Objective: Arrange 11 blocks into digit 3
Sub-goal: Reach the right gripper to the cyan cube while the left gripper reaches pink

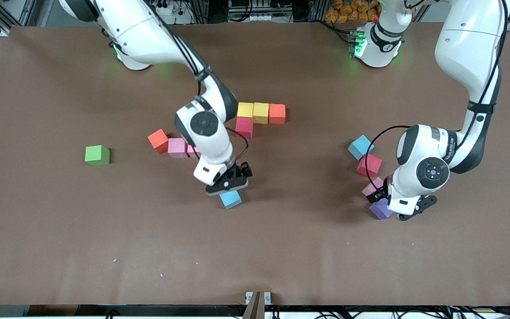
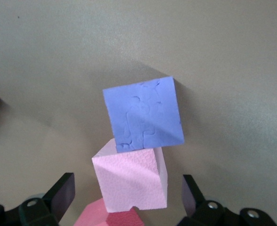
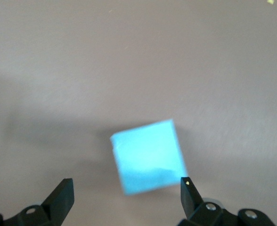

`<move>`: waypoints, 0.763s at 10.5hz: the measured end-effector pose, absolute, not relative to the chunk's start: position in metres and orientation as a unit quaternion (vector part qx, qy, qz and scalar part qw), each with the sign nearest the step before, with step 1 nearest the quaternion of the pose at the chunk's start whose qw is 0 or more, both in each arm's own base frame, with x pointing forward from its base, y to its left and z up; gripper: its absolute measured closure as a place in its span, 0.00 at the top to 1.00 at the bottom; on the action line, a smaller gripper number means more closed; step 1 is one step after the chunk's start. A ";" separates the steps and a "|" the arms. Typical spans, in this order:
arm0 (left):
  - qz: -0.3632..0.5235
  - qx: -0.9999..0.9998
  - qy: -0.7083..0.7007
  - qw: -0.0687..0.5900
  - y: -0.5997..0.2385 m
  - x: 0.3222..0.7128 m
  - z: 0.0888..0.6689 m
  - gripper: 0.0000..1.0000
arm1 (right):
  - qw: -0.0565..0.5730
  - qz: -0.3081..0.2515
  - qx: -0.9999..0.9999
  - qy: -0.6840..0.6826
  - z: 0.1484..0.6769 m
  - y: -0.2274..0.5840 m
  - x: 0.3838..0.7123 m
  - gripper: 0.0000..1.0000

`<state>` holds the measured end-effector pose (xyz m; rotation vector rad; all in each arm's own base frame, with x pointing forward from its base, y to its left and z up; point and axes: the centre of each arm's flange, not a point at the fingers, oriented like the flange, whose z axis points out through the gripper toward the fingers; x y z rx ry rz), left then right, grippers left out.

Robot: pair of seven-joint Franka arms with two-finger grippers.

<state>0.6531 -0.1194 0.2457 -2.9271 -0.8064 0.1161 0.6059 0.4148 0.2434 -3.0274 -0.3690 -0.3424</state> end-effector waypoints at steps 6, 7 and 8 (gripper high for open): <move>0.057 -0.953 -0.293 0.052 -0.110 0.652 0.212 1.00 | 0.035 -0.142 -0.979 -0.144 0.208 0.416 0.630 0.98; 0.058 -0.953 -0.292 0.052 -0.111 0.651 0.209 0.99 | 0.035 -0.143 -0.978 -0.148 0.208 0.416 0.630 0.85; 0.058 -0.953 -0.292 0.052 -0.111 0.651 0.209 0.94 | 0.034 -0.141 -0.978 -0.148 0.208 0.417 0.630 0.78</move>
